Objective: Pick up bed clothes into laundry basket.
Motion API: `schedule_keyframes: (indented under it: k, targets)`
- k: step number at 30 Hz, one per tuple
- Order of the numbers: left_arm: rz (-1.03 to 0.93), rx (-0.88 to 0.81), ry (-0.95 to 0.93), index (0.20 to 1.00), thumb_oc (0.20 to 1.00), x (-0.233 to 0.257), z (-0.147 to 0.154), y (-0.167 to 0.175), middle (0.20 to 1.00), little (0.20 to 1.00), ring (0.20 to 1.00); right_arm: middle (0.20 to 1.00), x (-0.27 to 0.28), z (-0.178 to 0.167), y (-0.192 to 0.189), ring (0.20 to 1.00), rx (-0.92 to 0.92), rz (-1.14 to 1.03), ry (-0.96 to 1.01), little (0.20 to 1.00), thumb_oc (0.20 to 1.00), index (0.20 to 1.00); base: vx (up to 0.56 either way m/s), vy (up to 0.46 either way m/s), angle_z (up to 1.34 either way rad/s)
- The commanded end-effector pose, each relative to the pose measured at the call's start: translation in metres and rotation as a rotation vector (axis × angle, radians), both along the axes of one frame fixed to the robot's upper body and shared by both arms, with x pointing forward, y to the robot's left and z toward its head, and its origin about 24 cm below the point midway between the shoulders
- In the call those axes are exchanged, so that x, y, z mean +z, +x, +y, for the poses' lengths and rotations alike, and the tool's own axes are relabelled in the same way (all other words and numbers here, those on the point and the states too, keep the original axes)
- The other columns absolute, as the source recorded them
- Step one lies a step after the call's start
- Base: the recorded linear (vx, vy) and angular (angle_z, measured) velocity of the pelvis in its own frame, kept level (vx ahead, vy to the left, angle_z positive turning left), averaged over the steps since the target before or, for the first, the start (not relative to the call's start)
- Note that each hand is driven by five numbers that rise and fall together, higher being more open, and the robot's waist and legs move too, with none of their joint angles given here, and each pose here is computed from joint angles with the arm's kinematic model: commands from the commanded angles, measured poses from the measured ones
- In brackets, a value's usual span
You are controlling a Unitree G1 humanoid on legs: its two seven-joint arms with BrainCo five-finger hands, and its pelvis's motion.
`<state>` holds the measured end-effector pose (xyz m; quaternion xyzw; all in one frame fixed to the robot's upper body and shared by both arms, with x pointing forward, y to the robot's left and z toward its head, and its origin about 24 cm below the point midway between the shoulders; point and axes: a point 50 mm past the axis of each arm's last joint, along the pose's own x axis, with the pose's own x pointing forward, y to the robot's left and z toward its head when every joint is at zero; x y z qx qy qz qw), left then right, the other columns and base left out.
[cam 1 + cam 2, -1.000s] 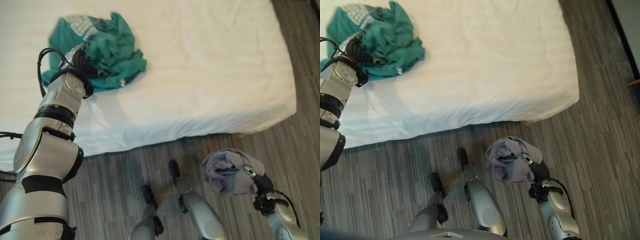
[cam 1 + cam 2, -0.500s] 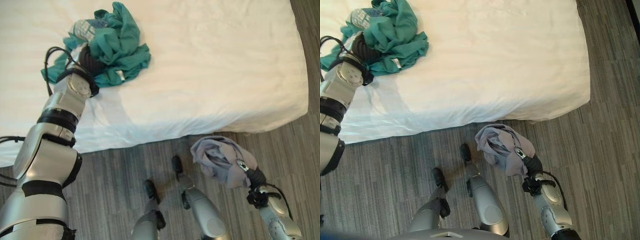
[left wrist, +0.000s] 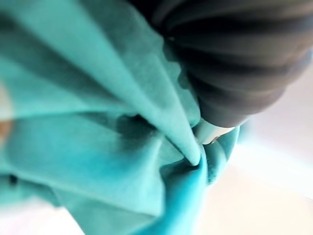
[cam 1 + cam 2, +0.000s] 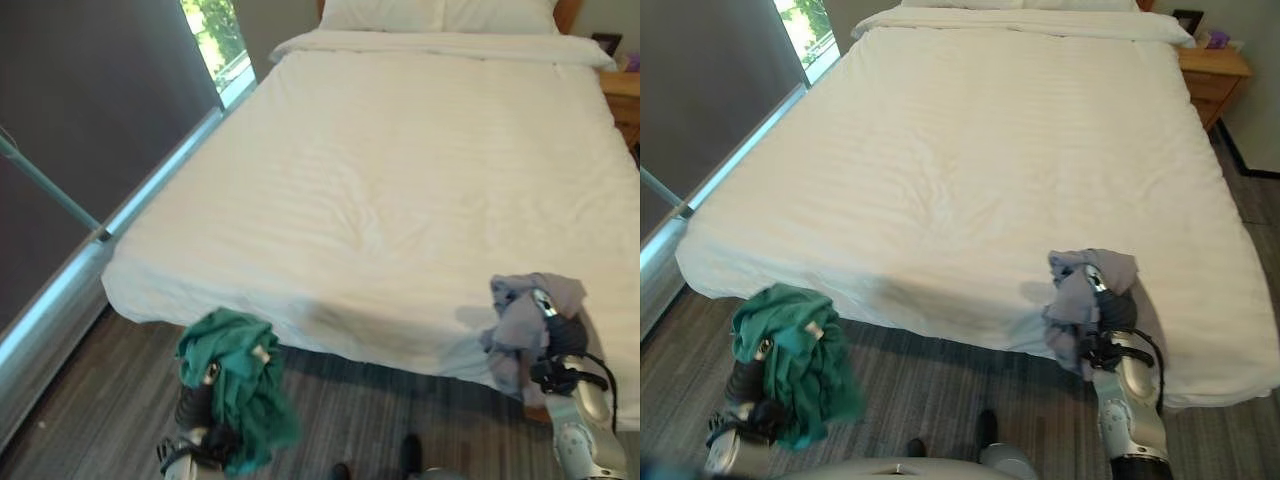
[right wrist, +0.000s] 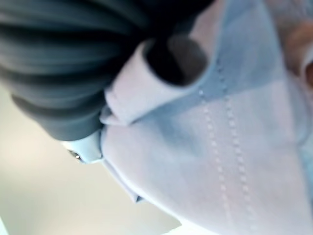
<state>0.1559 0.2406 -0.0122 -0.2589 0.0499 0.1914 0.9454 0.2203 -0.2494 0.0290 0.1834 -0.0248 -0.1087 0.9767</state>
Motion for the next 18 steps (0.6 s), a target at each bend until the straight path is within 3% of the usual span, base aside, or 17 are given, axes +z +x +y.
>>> schedule_keyframes:
  k: [1,3,9,13,18]
  targets:
    - [-0.288,-0.069,0.136,0.200,0.200,0.057,0.002,0.059,0.200,0.200,0.200,0.200,0.029,-0.005,0.006,0.200,0.006,-0.133,-0.083,0.200,0.200,0.200,0.00,-0.084,-0.02]
    - [-0.370,-0.072,0.278,0.200,0.200,0.086,0.008,0.068,0.200,0.200,0.200,0.200,0.030,-0.009,0.004,0.200,-0.010,-0.138,-0.080,0.200,0.200,0.200,0.00,-0.097,0.00]
    - [-0.460,-0.028,0.248,0.200,0.200,0.099,0.005,0.066,0.200,0.200,0.200,0.200,0.029,-0.019,0.000,0.200,-0.057,-0.139,-0.071,0.200,0.200,0.200,-0.09,-0.011,-0.39]
    - [-0.531,0.050,0.300,0.200,0.200,0.118,0.021,0.064,0.200,0.200,0.200,0.200,0.034,-0.025,0.000,0.200,-0.088,-0.163,-0.059,0.200,0.200,0.200,-0.09,0.224,-2.49]
    - [-0.556,0.044,0.467,0.200,0.200,0.138,0.032,0.060,0.200,0.200,0.200,0.200,0.016,-0.022,-0.012,0.200,-0.100,-0.099,-0.033,0.200,0.200,0.200,-0.21,0.214,-1.50]
